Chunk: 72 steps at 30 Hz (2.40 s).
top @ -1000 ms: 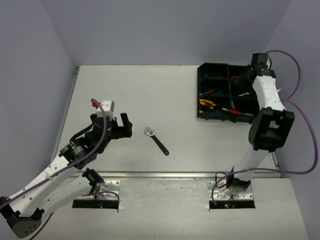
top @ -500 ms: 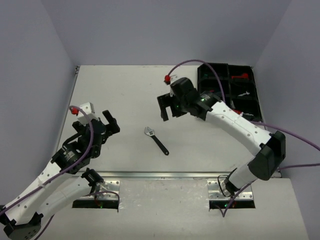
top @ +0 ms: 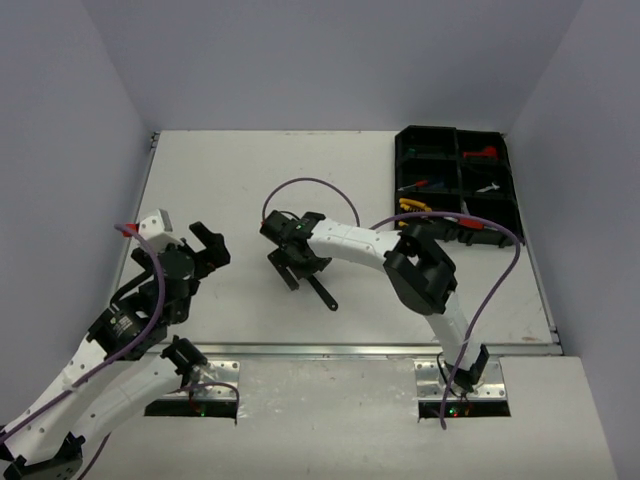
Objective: Sort the tools into containers
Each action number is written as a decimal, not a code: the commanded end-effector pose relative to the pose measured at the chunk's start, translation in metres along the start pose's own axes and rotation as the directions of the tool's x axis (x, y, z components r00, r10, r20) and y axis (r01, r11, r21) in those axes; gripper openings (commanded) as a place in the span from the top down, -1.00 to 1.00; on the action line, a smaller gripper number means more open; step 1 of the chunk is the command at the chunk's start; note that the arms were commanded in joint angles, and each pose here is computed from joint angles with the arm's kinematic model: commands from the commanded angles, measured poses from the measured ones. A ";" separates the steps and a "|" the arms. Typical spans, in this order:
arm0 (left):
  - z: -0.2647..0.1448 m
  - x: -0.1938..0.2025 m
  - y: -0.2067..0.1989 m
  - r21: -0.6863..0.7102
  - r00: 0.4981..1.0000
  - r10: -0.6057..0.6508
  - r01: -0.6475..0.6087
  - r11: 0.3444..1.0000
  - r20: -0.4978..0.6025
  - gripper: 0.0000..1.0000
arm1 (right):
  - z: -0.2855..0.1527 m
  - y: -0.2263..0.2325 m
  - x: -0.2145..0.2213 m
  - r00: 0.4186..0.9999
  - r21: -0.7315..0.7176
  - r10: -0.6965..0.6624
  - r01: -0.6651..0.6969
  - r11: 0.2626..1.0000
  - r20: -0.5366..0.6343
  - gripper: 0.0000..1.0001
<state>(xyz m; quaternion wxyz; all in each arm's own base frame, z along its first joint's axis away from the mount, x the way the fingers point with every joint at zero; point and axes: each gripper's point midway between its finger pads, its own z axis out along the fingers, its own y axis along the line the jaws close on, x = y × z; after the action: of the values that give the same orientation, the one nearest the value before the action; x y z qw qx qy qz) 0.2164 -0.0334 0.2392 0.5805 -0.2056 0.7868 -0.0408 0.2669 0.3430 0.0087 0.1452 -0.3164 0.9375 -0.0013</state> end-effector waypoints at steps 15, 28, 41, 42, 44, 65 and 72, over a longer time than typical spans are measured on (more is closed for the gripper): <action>0.002 -0.002 -0.020 0.087 0.999 0.034 -0.033 0.996 -0.012 -1.00 | 0.049 0.000 0.019 0.984 -0.089 0.007 -0.023 0.996 -0.177 0.87; 0.000 -0.003 -0.022 0.105 0.999 0.035 -0.034 0.994 -0.011 -1.00 | -0.024 -0.017 -0.027 0.998 -0.067 0.043 -0.041 0.997 0.034 1.00; -0.002 -0.006 -0.022 0.115 1.000 0.024 -0.024 0.993 -0.002 -1.00 | -0.128 -0.154 -0.030 0.904 -0.052 0.338 -0.337 0.940 0.261 1.00; -0.002 -0.006 -0.022 0.117 1.000 0.024 -0.023 0.993 -0.002 -1.00 | -0.143 -0.177 -0.028 0.874 -0.050 0.384 -0.387 0.921 0.298 1.00; -0.003 -0.006 -0.023 0.124 1.000 0.023 -0.023 0.992 -0.001 -1.00 | -0.170 -0.223 -0.020 0.802 -0.050 0.473 -0.491 0.870 0.365 1.00; -0.005 -0.004 -0.032 0.181 0.999 0.042 -0.040 0.983 -0.009 -1.00 | -0.173 -0.465 0.083 0.207 -0.182 0.927 -0.945 0.273 0.313 1.00; -0.008 -0.007 -0.033 0.199 1.000 0.030 -0.029 0.979 0.000 -1.00 | -0.147 -0.456 0.105 0.055 -0.217 0.962 -0.969 0.116 0.267 1.00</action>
<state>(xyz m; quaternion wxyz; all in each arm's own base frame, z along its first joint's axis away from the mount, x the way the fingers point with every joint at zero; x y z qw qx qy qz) 0.2174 -0.0609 0.2462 0.5796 -0.1329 0.7984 -0.0944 0.4142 -0.0985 0.1526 0.2389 0.3565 0.8965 0.1103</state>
